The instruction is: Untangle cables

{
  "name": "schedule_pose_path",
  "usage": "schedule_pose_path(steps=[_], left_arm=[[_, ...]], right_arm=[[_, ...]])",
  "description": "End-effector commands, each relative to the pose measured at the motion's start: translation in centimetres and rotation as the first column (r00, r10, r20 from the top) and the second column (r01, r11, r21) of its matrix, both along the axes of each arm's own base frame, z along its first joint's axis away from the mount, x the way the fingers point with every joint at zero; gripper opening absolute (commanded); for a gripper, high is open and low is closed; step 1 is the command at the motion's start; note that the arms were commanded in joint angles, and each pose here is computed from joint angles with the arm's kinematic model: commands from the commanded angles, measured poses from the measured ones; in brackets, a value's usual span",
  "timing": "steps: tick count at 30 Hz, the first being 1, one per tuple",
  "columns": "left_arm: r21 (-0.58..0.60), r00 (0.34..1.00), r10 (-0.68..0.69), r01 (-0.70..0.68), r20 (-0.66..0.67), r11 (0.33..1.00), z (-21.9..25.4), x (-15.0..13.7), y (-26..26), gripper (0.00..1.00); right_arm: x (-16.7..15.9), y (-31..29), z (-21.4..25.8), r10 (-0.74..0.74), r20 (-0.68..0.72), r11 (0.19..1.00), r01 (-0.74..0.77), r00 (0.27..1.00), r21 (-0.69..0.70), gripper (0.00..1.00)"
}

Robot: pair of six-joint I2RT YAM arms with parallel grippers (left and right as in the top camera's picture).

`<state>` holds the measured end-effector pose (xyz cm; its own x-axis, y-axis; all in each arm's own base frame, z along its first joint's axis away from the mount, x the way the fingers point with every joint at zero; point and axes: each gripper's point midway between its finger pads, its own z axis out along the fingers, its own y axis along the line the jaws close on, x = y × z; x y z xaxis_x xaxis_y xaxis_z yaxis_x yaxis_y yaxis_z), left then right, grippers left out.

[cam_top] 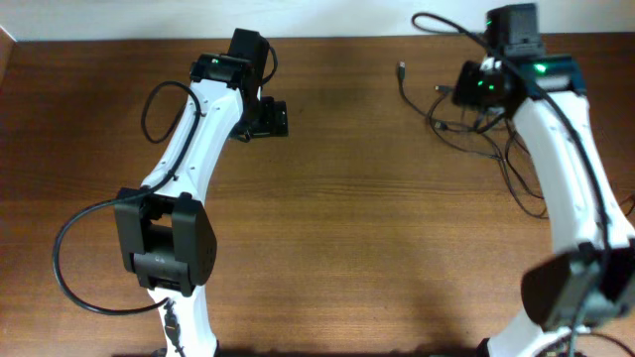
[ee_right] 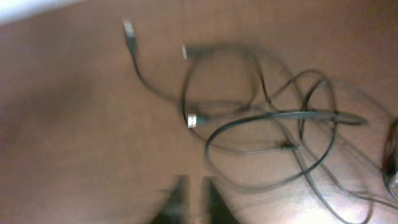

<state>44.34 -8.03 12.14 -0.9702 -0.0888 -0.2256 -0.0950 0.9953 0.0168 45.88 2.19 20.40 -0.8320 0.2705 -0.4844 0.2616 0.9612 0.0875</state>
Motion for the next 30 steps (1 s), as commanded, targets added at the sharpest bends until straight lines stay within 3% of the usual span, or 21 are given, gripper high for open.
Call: schedule_pose_path(steps=[1, 6, 30], left_arm=[[0.011, 1.0, -0.013, 0.013, 0.01, 1.0, 0.2, 0.3, -0.1, 0.99], [0.011, 1.0, -0.013, 0.013, 0.01, 1.0, 0.2, 0.3, -0.1, 0.99], [0.011, 1.0, -0.013, 0.013, 0.01, 1.0, 0.2, 0.3, -0.1, 0.99]], right_arm=[[0.0, 0.8, -5.3, 0.016, -0.146, 1.0, -0.012, 0.989, 0.029, 0.95], [-0.1, 0.7, -10.0, 0.026, -0.258, 1.0, -0.023, 0.966, 0.014, 0.98], [-0.1, 1.1, -10.1, 0.036, -0.26, 0.999, -0.028, 0.965, 0.035, 0.98]])
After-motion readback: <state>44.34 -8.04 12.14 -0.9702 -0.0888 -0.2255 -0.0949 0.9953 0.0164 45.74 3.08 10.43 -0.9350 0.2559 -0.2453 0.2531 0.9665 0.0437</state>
